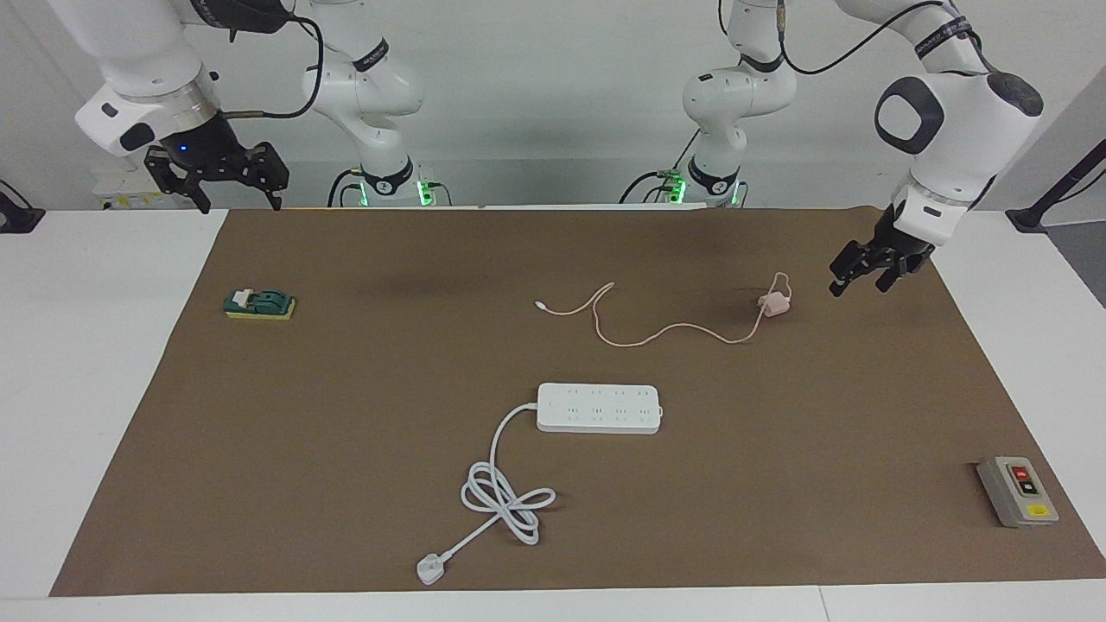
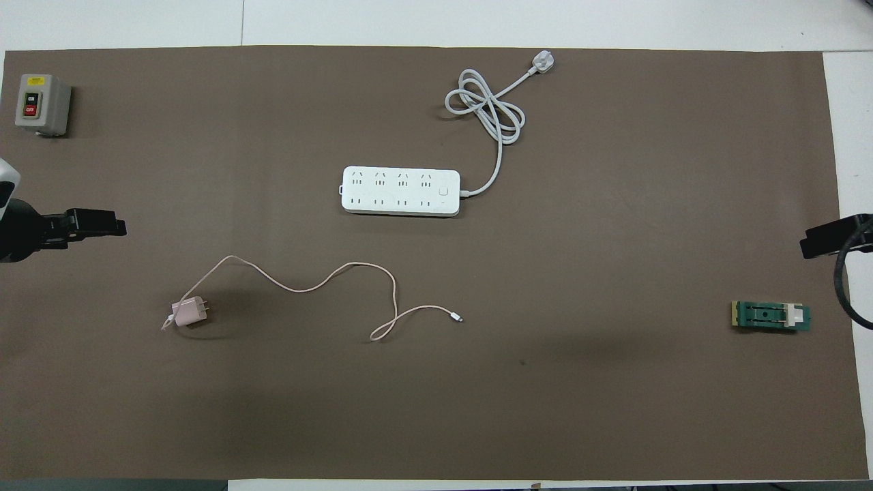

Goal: Unplug charger and place it aside

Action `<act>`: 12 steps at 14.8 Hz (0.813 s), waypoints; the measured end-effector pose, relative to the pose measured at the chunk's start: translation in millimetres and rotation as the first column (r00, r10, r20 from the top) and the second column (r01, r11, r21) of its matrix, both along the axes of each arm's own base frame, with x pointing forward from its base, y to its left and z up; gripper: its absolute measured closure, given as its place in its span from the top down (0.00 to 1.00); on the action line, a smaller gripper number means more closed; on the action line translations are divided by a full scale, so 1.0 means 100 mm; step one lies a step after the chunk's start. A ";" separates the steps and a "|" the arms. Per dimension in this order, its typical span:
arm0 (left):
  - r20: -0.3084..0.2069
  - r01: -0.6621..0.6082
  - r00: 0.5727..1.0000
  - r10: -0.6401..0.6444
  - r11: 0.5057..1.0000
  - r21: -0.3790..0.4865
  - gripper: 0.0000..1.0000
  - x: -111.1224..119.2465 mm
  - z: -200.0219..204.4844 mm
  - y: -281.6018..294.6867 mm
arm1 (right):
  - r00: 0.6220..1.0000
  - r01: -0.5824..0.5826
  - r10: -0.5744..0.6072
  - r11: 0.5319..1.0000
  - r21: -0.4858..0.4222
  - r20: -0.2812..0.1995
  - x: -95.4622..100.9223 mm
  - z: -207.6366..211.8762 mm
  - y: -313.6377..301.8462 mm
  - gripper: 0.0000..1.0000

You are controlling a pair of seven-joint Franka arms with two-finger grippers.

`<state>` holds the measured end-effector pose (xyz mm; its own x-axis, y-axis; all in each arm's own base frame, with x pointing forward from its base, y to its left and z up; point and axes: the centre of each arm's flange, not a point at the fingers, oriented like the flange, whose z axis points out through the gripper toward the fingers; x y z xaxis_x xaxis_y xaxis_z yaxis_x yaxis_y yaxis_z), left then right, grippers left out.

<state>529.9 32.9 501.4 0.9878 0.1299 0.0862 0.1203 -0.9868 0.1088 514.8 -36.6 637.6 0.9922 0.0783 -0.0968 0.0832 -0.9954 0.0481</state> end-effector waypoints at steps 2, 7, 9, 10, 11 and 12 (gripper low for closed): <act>-0.014 -0.025 1.000 0.026 0.999 0.021 1.00 0.02 0.20 -0.14 | 1.000 0.008 -0.008 1.000 0.001 -0.011 -0.03 0.01 -0.03 1.00; -0.051 -0.030 0.998 0.033 0.998 0.058 1.00 0.01 0.56 -0.31 | 0.999 0.016 -0.016 1.000 0.008 -0.029 -0.08 0.04 -0.05 1.00; -0.078 -0.021 0.997 0.027 0.997 0.077 1.00 -0.02 0.71 -0.30 | 0.999 0.017 -0.017 1.000 0.008 -0.033 -0.09 0.05 -0.05 1.00; -0.089 -0.015 0.996 0.023 0.996 0.089 1.00 -0.03 0.80 -0.31 | 0.999 0.017 -0.017 1.000 0.008 -0.035 -0.09 0.05 -0.05 1.00; -0.098 -0.008 0.995 0.017 0.995 0.097 1.00 -0.03 0.89 -0.33 | 0.999 0.018 -0.018 1.000 0.008 -0.036 -0.10 0.05 -0.05 1.00; -0.105 -0.003 0.994 0.014 0.995 0.102 1.00 -0.03 0.96 -0.34 | 0.999 0.019 -0.019 1.000 0.009 -0.036 -0.10 0.05 -0.05 1.00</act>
<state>527.4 -1.2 597.6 0.9909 0.1341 -0.0049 0.1341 -0.9910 -0.0052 505.2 -41.1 642.4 0.9895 0.0602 -0.1315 0.0655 -0.9972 0.0365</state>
